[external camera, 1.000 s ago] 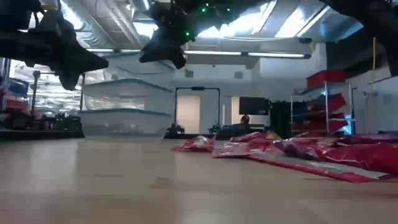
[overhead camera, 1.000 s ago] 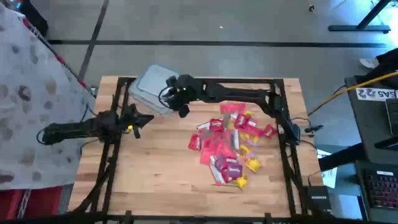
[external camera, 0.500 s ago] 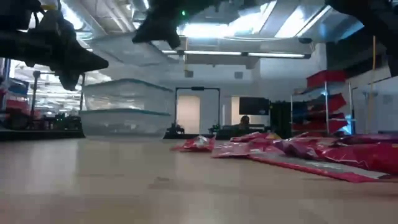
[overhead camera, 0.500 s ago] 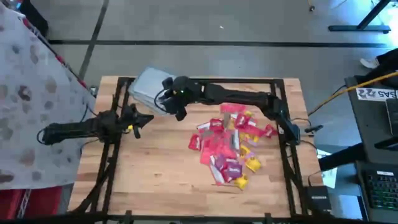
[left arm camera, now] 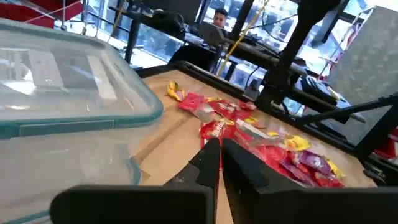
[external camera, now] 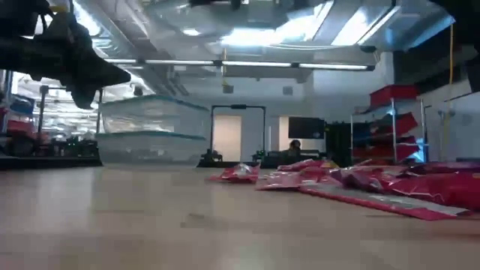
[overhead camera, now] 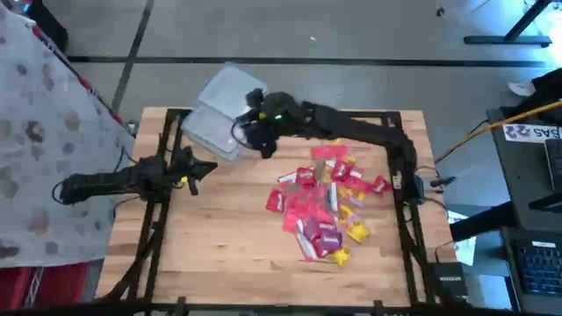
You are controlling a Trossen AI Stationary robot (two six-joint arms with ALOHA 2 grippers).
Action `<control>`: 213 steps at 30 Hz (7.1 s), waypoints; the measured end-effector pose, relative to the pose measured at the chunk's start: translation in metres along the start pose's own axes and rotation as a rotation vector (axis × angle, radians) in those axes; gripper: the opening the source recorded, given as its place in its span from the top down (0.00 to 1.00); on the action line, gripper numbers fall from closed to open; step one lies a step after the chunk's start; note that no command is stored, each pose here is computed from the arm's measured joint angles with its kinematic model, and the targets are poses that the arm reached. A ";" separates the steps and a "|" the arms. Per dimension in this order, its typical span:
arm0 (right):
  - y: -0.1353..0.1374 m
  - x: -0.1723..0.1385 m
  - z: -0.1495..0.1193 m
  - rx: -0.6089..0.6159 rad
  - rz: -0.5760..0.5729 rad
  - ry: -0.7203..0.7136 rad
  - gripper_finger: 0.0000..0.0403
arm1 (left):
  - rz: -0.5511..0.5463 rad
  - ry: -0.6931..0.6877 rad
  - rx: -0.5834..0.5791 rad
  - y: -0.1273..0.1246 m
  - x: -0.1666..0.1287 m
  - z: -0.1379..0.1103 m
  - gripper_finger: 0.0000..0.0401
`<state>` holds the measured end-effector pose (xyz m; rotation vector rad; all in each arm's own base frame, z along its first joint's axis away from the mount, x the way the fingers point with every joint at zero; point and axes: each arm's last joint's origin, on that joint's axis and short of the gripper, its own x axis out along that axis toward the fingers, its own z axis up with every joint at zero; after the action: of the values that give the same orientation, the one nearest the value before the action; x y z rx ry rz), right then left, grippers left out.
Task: Sort candy
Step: Open the square transparent bin
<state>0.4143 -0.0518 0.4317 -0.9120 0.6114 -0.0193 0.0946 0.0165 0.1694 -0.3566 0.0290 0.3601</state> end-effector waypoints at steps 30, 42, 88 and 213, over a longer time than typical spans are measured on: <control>0.245 -0.065 0.080 0.066 0.462 -0.515 0.86 | 0.000 0.000 0.000 0.000 0.000 0.000 1.00; 0.297 0.012 0.058 -0.041 0.457 -0.369 0.86 | 0.001 0.003 0.001 0.000 0.000 0.000 1.00; 0.310 -0.026 0.019 0.487 0.588 0.089 0.56 | -0.402 -0.057 -0.253 -0.020 -0.004 0.019 1.00; 0.371 0.053 -0.037 1.124 0.417 -0.219 0.56 | 0.064 0.578 0.173 -0.183 0.110 -0.096 1.00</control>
<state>0.3518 0.1383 0.1125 0.3056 0.4677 0.1025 0.2650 -0.1398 0.1311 -0.2792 0.6344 0.3057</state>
